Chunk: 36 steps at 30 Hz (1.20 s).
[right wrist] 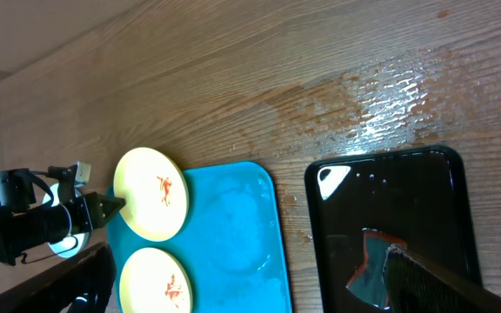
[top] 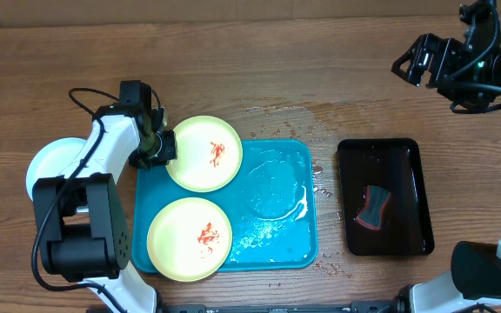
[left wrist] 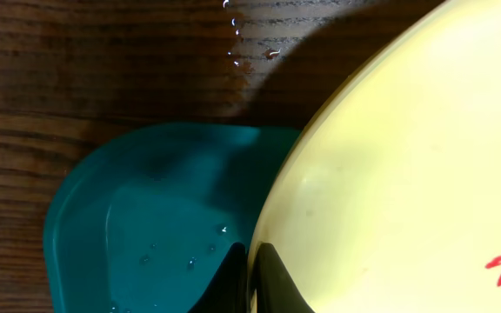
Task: Clean dirty plates on tray and stack at the side
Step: 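Grasp the rim of the upper yellow plate with the left gripper, then lower the right gripper onto the sponge on the black tray and grasp it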
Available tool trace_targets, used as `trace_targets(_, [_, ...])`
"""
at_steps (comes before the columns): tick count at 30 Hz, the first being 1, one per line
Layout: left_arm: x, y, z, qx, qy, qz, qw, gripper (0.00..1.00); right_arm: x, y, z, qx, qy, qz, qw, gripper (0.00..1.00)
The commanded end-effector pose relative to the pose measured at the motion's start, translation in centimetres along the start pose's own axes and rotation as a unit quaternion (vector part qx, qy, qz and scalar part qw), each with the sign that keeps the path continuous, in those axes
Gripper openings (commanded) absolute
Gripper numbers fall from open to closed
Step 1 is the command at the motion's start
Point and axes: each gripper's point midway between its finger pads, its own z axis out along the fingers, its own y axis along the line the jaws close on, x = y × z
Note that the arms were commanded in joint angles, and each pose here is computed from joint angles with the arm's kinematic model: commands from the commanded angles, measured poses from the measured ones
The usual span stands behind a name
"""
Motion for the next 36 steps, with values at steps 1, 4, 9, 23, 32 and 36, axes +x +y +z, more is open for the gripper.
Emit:
trace_targets(1, [0.0, 0.0, 0.1, -0.002, 0.001, 0.001, 1.000, 0.04, -0.2, 0.6, -0.7, -0.006, -0.013, -0.008, 1.000, 1.00])
trace_targets(4, [-0.1, -0.5, 0.1, 0.003, 0.000, 0.009, 1.000, 0.04, -0.2, 0.5, -0.7, -0.006, -0.013, -0.008, 1.000, 1.00])
trace_targets(9, [-0.5, -3.7, -0.4, 0.022, -0.008, 0.061, 0.998, 0.04, -0.3, 0.4, -0.5, -0.003, -0.010, -0.006, 1.000, 1.00])
trace_targets(23, [2.4, -15.6, -1.9, 0.050, -0.007, 0.232, 0.971, 0.04, 1.7, -2.9, 4.5, 0.032, 0.062, 0.025, 0.997, 1.00])
trace_targets(32, [4.6, -15.4, -1.6, 0.045, 0.034, 0.239, 0.969, 0.04, 4.2, -5.6, 9.0, 0.052, 0.120, 0.082, 0.988, 1.00])
trace_targets(36, [4.9, -15.2, -1.2, 0.044, 0.040, 0.240, 0.969, 0.04, 5.9, -6.9, 11.1, 0.062, 0.148, 0.105, 0.982, 1.00])
